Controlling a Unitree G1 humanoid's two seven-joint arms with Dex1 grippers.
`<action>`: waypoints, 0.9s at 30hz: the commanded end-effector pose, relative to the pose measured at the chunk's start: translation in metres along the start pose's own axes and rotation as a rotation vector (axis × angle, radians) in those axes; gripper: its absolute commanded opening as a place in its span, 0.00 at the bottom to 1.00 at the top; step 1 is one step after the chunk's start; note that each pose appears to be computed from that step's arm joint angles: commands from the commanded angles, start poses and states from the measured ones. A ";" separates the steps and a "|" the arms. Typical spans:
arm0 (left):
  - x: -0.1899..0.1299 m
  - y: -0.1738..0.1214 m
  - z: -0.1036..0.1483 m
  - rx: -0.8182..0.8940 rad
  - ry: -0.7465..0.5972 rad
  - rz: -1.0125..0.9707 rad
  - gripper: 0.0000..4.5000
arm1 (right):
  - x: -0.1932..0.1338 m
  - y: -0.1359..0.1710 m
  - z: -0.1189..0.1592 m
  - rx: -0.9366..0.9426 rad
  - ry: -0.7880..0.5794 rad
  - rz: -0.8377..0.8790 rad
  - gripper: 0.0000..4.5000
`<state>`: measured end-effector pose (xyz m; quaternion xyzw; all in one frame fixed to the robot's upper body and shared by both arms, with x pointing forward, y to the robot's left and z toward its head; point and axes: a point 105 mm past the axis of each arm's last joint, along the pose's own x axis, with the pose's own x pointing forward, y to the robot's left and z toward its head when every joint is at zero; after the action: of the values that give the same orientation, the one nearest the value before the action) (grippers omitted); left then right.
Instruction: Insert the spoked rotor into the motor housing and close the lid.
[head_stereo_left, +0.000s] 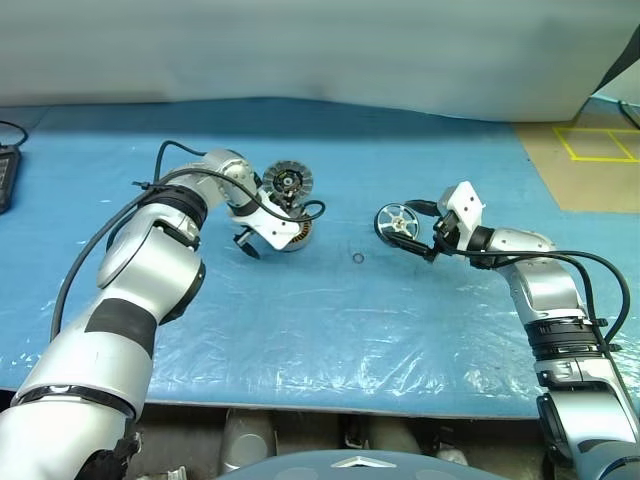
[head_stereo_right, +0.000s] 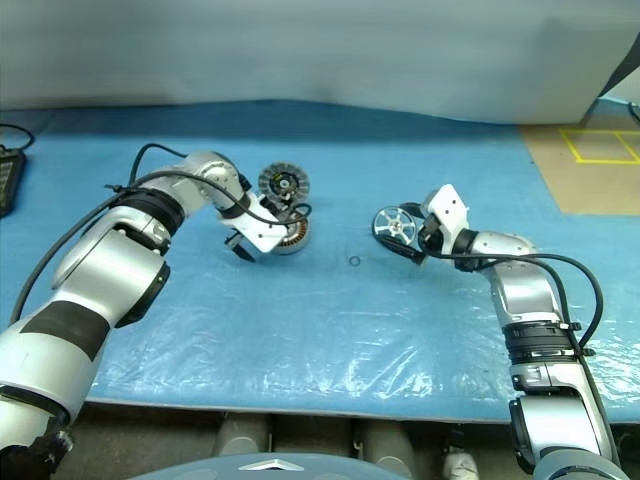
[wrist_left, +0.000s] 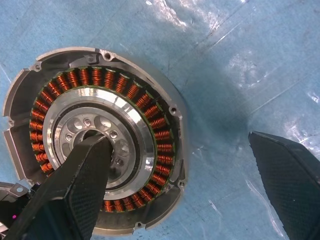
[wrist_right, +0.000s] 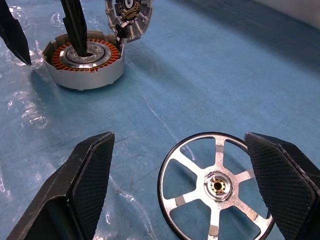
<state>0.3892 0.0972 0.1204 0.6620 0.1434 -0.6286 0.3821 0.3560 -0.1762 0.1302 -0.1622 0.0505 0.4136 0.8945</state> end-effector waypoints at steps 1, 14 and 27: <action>0.003 -0.001 0.001 0.001 0.008 -0.020 0.87 | -0.001 0.000 0.014 -0.023 -0.049 -0.002 1.00; 0.011 0.011 0.017 -0.001 -0.062 0.038 0.51 | 0.000 -0.002 0.014 -0.021 -0.059 -0.020 1.00; 0.003 0.012 0.057 -0.022 -0.328 -0.065 0.51 | 0.004 0.001 0.011 -0.009 -0.070 -0.026 1.00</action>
<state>0.3614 0.0596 0.1173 0.5578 0.1288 -0.7220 0.3887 0.3579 -0.1706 0.1287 -0.1515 0.0426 0.4084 0.8991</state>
